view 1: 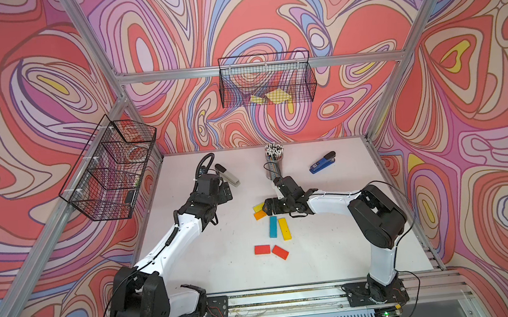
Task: Assemble the letter p with building blocks
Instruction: Adjust the building block at the center of the board.
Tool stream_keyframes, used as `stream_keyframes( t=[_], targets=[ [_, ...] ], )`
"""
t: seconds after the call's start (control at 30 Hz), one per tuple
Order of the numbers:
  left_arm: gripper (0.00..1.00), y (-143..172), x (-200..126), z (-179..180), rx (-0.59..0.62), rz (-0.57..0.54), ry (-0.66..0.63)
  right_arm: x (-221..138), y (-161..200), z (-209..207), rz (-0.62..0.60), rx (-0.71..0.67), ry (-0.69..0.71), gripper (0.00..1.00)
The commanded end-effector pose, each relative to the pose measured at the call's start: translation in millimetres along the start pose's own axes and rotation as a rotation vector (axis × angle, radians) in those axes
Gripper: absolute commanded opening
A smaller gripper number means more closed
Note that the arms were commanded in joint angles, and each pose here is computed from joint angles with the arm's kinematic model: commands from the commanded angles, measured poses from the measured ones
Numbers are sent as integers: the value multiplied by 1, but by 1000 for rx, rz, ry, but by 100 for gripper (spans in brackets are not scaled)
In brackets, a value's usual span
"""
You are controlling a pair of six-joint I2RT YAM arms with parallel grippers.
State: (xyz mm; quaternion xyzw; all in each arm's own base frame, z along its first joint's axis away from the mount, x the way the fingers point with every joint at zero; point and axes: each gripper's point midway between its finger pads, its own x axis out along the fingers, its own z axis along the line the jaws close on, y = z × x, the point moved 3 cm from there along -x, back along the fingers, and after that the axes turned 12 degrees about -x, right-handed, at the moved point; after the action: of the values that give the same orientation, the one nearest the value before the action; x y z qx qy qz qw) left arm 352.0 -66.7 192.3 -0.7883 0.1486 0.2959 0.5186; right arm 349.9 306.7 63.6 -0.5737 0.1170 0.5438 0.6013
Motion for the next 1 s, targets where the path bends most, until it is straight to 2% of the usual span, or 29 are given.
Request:
stream_keyframes(
  t=[0.0, 0.27, 0.43, 0.63, 0.83, 0.97],
  targets=[
    [99, 4, 5, 5, -6, -6, -28, 16, 1, 18, 22, -22, -39, 90],
    [99, 7, 2, 9, 1, 2, -35, 25, 1, 83, 54, -120, -117, 89],
    [99, 5, -2, 10, -1, -9, -31, 10, -6, 82, 52, -151, -68, 89],
    [99, 4, -1, 10, -4, -8, -32, -6, -19, 50, 97, -397, 185, 93],
    [99, 3, -1, 12, -17, -10, -35, -4, -28, 45, 132, -706, 213, 97],
    [99, 2, -1, 13, -22, -9, -35, 3, -29, 36, 165, -795, 242, 98]
  ],
)
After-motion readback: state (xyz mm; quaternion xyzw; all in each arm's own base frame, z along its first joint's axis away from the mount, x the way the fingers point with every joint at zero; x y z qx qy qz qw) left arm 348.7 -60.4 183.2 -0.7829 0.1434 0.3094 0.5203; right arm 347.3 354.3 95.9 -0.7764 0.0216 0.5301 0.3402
